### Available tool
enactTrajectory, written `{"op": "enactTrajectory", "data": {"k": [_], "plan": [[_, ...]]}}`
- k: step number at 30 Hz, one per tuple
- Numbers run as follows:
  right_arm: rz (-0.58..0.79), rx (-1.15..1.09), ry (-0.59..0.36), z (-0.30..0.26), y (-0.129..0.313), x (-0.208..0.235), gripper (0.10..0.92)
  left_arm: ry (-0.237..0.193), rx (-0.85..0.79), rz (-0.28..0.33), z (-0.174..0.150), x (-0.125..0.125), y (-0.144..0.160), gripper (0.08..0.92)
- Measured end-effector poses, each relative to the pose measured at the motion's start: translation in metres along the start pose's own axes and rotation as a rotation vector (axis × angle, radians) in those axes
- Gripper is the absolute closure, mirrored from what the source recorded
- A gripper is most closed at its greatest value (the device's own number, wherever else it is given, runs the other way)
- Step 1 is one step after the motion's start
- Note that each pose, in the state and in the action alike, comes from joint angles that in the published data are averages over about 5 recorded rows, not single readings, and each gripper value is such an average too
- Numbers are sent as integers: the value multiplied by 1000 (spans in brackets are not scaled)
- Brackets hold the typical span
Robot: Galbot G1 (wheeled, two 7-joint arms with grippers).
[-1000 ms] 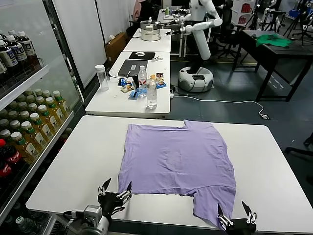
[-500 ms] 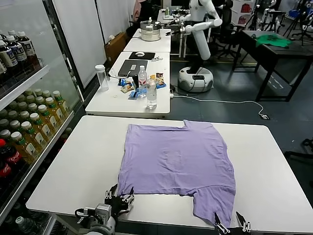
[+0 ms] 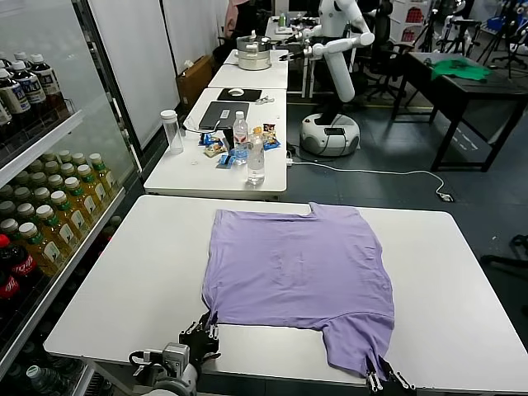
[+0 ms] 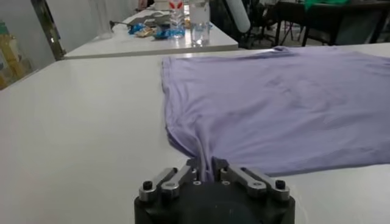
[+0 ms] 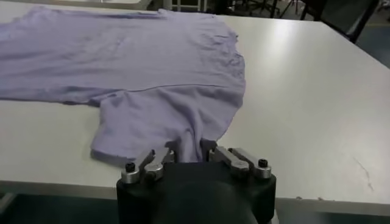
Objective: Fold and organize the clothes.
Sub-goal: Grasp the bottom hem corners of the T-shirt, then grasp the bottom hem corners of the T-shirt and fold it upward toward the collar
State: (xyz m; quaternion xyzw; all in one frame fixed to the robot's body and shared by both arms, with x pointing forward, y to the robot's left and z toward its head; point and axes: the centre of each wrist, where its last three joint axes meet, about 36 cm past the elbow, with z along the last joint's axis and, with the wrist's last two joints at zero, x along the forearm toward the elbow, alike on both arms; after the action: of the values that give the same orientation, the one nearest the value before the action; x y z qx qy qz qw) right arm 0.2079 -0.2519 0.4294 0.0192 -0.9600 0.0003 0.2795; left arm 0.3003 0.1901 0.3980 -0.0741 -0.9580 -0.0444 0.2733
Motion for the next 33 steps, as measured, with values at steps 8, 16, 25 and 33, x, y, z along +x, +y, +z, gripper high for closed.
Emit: {"op": "enactTrajectory", "data": {"k": [8, 16, 25, 33], "plan": [[2, 2, -124, -38, -15, -3, 900, -87, 35, 30, -15, 10, 10, 891], [-3, 18, -221, -72, -32, -25, 900, -173, 35, 85, -35, 14, 18, 891], [-5, 61, -279, -103, -47, -66, 900, -213, -4, 111, -53, -9, 30, 891], [-8, 97, -299, -122, -52, -106, 900, -217, -47, 101, -62, -41, 35, 891]]}}
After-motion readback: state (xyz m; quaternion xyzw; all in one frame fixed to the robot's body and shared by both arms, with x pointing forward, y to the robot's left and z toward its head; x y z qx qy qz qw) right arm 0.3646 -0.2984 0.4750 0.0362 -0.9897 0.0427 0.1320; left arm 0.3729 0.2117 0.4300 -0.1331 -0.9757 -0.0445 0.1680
